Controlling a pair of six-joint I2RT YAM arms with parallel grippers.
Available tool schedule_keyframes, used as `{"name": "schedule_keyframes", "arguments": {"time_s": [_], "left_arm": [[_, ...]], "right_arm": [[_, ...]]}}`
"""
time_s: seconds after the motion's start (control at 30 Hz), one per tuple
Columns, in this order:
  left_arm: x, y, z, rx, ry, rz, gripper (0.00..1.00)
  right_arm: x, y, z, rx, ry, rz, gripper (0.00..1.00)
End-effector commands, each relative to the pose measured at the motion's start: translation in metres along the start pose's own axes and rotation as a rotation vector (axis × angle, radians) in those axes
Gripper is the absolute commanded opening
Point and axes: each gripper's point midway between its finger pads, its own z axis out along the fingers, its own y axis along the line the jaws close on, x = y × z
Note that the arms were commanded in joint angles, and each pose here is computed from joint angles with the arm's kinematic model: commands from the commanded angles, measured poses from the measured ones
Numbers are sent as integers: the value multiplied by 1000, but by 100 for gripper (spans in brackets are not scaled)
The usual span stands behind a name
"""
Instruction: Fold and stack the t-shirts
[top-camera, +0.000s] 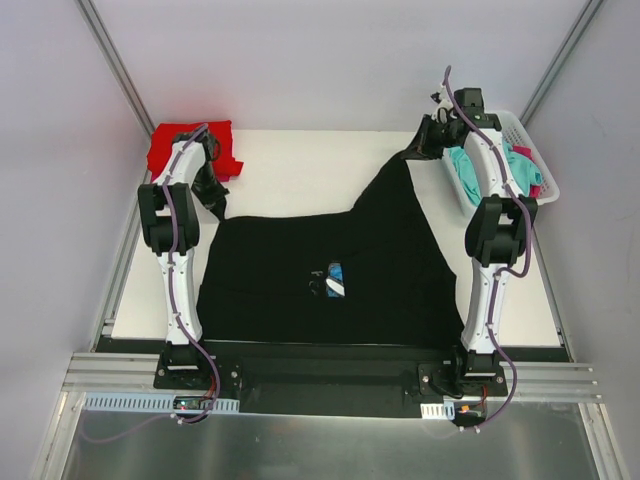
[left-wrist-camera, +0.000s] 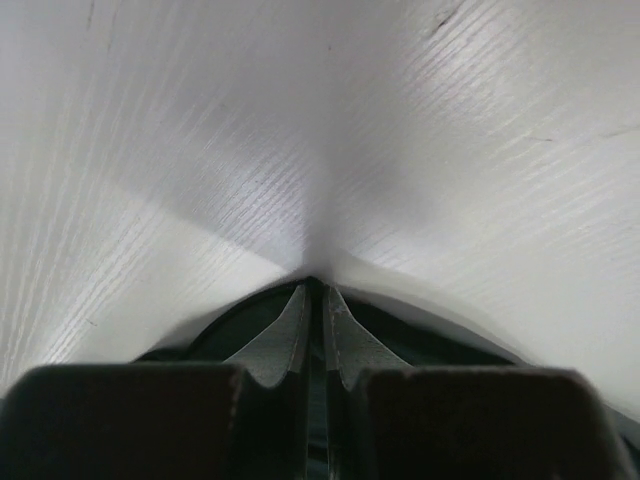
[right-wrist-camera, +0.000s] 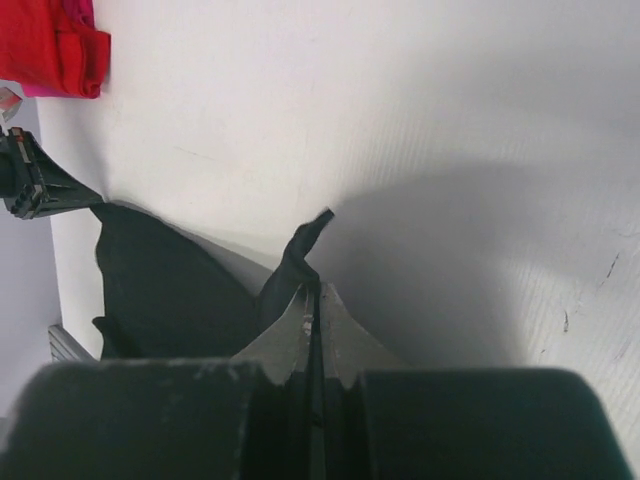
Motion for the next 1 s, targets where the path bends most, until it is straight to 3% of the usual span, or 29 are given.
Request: {"name": "schedule_keyframes", "arguments": {"time_s": [0.0, 0.3, 0.97], "left_arm": [[-10, 0, -40, 32, -79, 32, 0], [-15, 5, -70, 49, -154, 52, 0], [-34, 0, -80, 67, -203, 41, 0]], "right_arm": [[-19, 19, -23, -56, -53, 44, 1], [-26, 43, -49, -82, -87, 16, 1], [-46, 46, -59, -80, -141, 12, 1]]}}
